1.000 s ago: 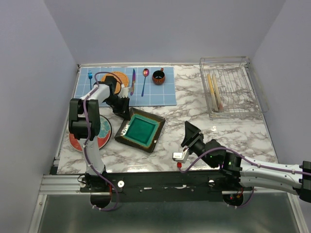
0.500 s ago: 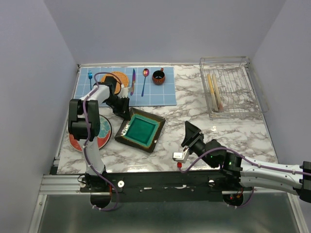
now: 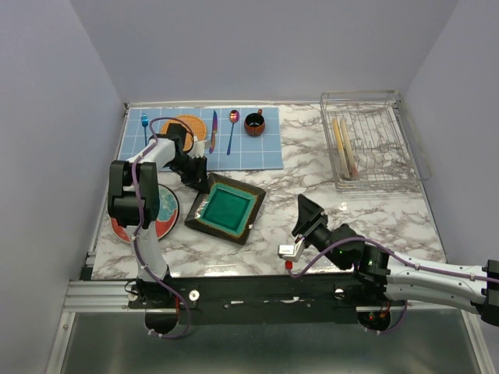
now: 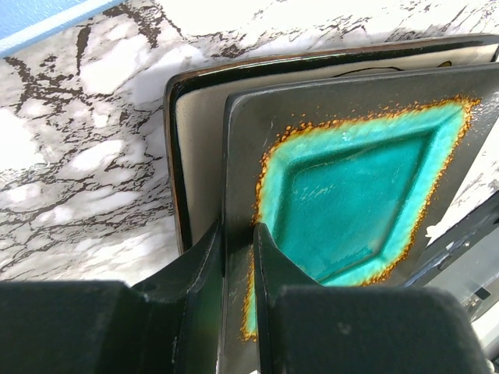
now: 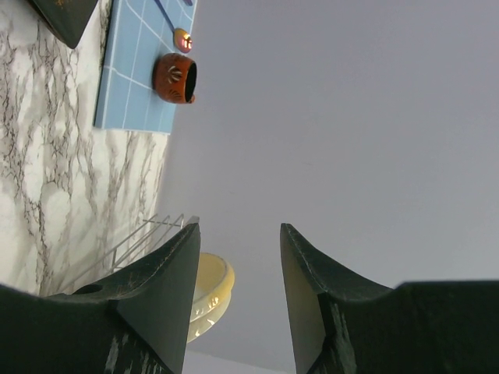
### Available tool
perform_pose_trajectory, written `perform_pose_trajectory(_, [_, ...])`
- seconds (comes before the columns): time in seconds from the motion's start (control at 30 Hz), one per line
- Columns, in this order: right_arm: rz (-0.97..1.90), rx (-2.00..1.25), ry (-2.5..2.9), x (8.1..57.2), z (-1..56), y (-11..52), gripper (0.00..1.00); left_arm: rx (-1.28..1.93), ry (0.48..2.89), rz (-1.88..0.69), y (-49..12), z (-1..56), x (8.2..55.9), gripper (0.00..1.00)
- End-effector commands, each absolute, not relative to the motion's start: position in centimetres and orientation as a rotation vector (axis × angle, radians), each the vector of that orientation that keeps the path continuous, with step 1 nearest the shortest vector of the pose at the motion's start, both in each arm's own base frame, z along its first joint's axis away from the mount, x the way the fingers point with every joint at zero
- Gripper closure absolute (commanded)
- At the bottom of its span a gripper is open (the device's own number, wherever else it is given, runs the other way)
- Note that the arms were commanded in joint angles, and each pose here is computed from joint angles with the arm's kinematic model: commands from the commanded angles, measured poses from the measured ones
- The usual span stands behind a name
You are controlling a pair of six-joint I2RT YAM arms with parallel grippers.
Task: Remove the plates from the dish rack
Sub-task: Place the plate at the center of the board.
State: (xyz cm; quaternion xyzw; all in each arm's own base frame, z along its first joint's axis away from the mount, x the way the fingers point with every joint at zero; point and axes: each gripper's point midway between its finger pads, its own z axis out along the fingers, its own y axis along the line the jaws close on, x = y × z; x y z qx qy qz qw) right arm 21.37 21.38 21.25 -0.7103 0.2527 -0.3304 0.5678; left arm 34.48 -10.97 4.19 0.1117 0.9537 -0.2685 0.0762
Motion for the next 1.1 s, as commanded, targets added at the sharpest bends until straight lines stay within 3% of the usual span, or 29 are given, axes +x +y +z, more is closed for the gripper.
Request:
perform_pose_trajectory(0.0, [-0.776,-1.656,0.580,21.2,21.4,21.3,0.47,0.371,2.925,-0.406,-6.0,-0.7,35.6,1.00])
perform_pose_trajectory(0.83, [-0.777,-1.662,0.568,21.2,21.3,21.6,0.47,0.334,2.908,-0.382,-4.6,-0.7,35.9,1.00])
perform_pose_trajectory(0.97, [-0.778,-1.661,0.569,21.3,21.5,21.6,0.47,0.333,2.909,-0.382,-4.6,-0.7,35.9,0.88])
perform_pose_trajectory(1.07, [-0.779,-1.663,0.567,21.3,21.4,21.6,0.47,0.335,2.912,-0.387,-4.6,-0.8,35.7,0.84])
